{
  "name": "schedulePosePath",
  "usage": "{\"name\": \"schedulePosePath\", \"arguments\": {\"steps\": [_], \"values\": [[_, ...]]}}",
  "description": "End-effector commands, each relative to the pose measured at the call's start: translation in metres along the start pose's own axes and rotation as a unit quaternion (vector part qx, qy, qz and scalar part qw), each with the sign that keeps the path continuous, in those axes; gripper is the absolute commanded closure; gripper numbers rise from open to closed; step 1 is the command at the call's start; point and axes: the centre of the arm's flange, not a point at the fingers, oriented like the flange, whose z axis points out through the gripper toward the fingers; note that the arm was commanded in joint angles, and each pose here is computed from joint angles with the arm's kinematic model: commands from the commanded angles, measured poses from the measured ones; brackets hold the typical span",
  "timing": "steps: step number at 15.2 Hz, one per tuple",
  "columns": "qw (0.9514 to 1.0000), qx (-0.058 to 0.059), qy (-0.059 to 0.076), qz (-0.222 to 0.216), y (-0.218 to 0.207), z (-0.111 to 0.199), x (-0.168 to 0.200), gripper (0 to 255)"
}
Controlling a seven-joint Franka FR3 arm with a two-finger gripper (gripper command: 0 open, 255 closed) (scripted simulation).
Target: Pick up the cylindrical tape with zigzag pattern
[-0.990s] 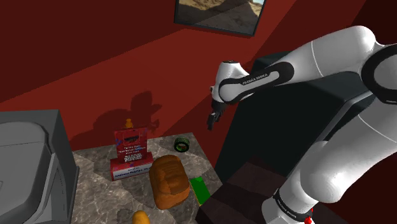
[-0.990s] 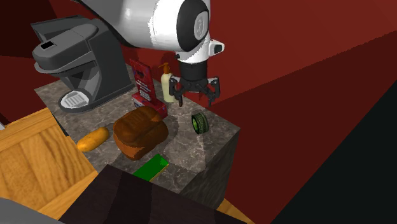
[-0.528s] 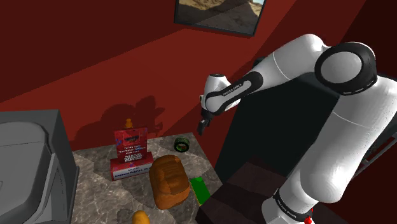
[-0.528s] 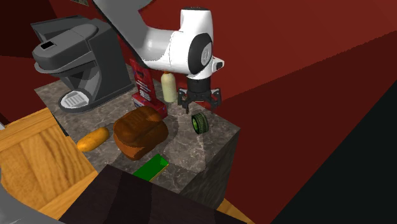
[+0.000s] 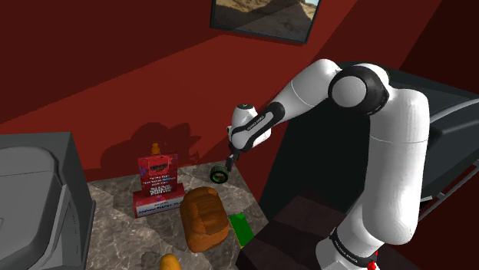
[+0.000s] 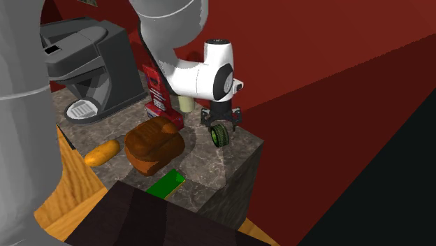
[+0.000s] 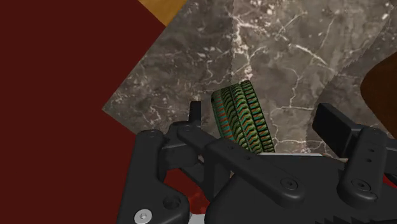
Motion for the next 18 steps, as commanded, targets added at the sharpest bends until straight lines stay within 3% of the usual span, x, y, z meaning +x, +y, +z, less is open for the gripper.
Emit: {"name": "schedulePosePath", "arguments": {"steps": [1,10,12,13,18], "values": [[1.0,-0.001,0.002,-0.008,0.001,0.025,0.015,0],[0.9999,-0.002,0.003,-0.014,0.0,0.08,0.025,0],[0.9999,-0.002,0.003,-0.014,0.0,0.08,0.025,0],[0.9999,-0.002,0.003,-0.014,0.0,0.08,0.026,255],[0.9999,-0.002,0.003,-0.014,0.0,0.08,0.026,255]]}}
